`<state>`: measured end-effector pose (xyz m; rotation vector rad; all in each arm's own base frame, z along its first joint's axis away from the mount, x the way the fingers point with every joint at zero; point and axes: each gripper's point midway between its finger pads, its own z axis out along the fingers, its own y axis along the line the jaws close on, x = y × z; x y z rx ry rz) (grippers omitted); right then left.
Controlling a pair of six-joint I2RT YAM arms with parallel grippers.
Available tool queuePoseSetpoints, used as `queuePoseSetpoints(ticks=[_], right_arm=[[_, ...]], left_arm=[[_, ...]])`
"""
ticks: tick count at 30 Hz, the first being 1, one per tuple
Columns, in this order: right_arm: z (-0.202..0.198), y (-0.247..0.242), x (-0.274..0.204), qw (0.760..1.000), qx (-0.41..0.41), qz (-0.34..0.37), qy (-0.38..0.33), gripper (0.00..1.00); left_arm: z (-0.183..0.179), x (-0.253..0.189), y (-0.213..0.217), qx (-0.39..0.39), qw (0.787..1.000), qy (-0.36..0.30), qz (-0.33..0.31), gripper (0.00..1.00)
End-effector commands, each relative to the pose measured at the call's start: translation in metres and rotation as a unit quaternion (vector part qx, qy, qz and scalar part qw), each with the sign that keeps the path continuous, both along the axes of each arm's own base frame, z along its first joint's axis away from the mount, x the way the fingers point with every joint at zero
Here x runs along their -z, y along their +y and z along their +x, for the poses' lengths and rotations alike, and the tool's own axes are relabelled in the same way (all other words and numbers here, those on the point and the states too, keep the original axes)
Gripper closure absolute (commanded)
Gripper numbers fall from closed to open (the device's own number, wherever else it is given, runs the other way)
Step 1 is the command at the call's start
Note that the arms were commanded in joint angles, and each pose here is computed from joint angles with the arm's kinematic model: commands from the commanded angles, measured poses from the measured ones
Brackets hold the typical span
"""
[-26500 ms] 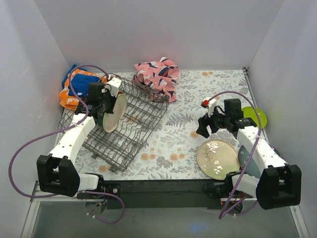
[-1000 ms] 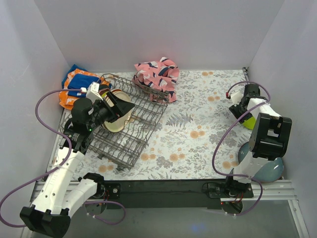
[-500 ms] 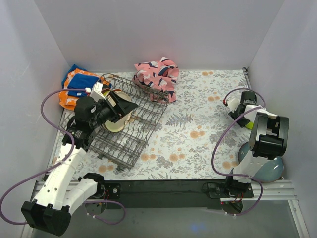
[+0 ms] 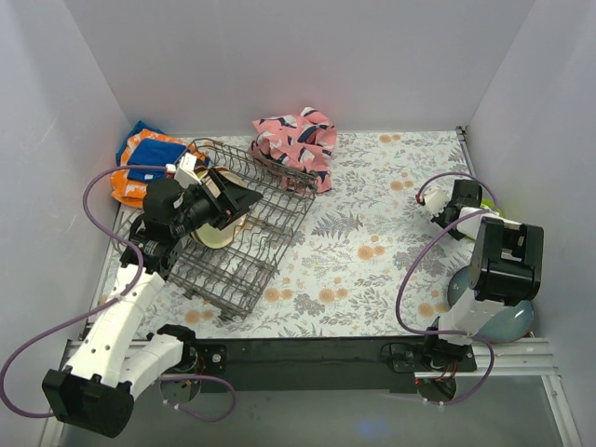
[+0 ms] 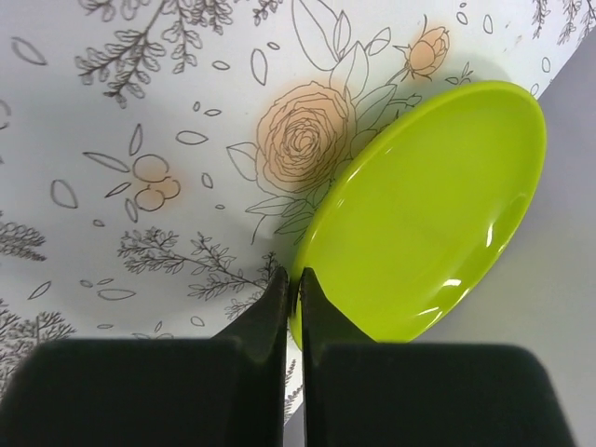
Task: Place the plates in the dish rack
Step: Grab a plate with the right arm, then pass the plate from the right arm to the left
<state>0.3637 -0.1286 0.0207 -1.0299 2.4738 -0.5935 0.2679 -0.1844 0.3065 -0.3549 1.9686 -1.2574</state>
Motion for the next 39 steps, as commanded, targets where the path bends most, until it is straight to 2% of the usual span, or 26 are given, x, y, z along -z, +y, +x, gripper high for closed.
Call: queuePoseSetpoints(ticks=[1, 10, 21, 26, 32, 39], right_arm=[[-0.022, 0.037, 0.012, 0.995, -0.045, 0.087, 0.030, 0.99], [-0.030, 0.093, -0.037, 0.977, -0.143, 0.158, -0.023, 0.99], [-0.066, 0.163, -0.083, 0.942, -0.252, 0.209, -0.070, 0.99], [-0.083, 0.188, -0.098, 0.925, -0.300, 0.222, -0.071, 0.99], [-0.088, 0.205, -0.132, 0.903, -0.343, 0.238, -0.103, 0.99], [-0.105, 0.231, -0.169, 0.870, -0.405, 0.240, -0.148, 0.99]], left_arm=[[-0.001, 0.001, -0.009, 0.023, 0.999, 0.019, -0.025, 0.27], [0.001, -0.001, -0.022, 0.053, 0.996, 0.048, -0.052, 0.27], [0.000, 0.007, -0.047, 0.082, 0.992, 0.076, -0.056, 0.27], [-0.005, 0.013, -0.067, 0.090, 0.990, 0.095, -0.053, 0.27], [-0.005, 0.026, -0.103, 0.106, 0.984, 0.134, -0.054, 0.27], [0.006, 0.024, -0.146, 0.131, 0.979, 0.144, -0.059, 0.27]])
